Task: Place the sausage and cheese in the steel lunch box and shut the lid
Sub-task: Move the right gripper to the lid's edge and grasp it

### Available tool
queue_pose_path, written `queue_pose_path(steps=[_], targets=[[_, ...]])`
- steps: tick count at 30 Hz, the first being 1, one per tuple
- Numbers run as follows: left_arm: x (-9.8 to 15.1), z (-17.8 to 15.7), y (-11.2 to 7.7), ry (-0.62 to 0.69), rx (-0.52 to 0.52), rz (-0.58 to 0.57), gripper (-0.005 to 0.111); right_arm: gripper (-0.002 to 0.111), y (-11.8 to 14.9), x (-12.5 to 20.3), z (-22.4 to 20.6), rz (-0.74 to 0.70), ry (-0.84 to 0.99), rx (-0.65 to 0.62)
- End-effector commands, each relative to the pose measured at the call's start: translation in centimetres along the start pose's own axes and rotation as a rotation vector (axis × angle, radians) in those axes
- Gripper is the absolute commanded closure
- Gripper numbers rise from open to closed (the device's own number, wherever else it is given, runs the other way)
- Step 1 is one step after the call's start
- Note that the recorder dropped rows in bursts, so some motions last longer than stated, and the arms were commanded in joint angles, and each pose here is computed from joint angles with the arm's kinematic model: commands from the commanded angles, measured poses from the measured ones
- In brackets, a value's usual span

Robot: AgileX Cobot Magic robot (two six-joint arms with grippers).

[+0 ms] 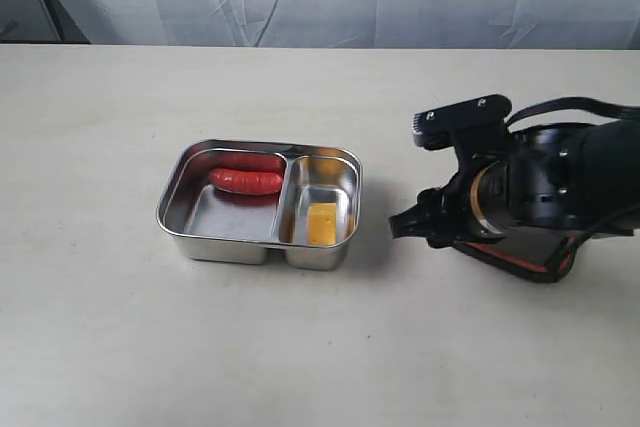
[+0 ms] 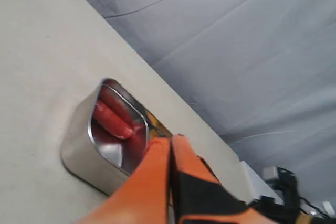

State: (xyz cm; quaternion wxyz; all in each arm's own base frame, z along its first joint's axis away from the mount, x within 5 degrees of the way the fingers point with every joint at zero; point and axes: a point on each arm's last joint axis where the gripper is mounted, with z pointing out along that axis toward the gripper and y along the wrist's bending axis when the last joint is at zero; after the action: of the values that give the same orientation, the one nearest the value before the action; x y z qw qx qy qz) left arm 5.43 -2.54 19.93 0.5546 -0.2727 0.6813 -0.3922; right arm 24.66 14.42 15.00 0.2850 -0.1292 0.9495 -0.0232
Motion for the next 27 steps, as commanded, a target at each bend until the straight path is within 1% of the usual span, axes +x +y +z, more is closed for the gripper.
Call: queue_pose_path(steps=[1, 3, 9, 14, 16, 18, 21, 22, 23, 24, 27], targets=[[0.1, -0.1, -1.2, 0.005, 0.143, 0.016, 0.107, 0.053, 0.4, 0.0, 2.4, -0.030, 0.061, 0.034], [0.1, -0.2, -1.4, 0.004, 0.159, -0.006, 0.107, 0.053, 0.6, -0.5, 3.0, -0.031, 0.066, 0.053], [0.1, -0.2, -1.4, 0.005, 0.161, -0.007, 0.107, 0.053, 0.8, -1.2, 3.8, -0.035, 0.066, 0.069], [0.1, -0.2, -1.4, 0.007, 0.162, -0.007, 0.107, 0.053, -0.7, -0.9, 5.0, 0.067, 0.120, 0.088], [0.1, -0.2, -1.4, 0.007, 0.162, -0.007, 0.107, 0.053, -1.0, -0.8, 5.2, 0.058, 0.136, 0.086], [0.1, -0.2, -1.4, 0.007, 0.162, -0.007, 0.107, 0.060, -0.9, -0.7, 5.4, 0.054, 0.142, 0.060], [0.1, -0.2, -1.4, 0.007, 0.162, -0.007, 0.107, 0.083, -0.6, -0.3, 5.9, 0.060, 0.161, 0.040], [0.1, -0.2, -1.4, 0.008, 0.160, -0.003, 0.107, 0.089, -0.5, -0.1, 6.2, 0.059, 0.171, 0.042], [0.1, -0.1, -1.3, 0.006, 0.157, 0.002, 0.107, 0.093, -0.5, 0.1, 6.5, 0.057, 0.182, 0.044], [0.1, -0.1, -1.3, 0.005, 0.156, 0.003, 0.107, 0.095, -0.5, 0.3, 6.7, 0.055, 0.192, 0.049], [0.0, -0.1, -1.3, -0.007, 0.150, 0.002, 0.107, 0.093, -0.4, 0.9, 7.4, 0.046, 0.221, 0.057]])
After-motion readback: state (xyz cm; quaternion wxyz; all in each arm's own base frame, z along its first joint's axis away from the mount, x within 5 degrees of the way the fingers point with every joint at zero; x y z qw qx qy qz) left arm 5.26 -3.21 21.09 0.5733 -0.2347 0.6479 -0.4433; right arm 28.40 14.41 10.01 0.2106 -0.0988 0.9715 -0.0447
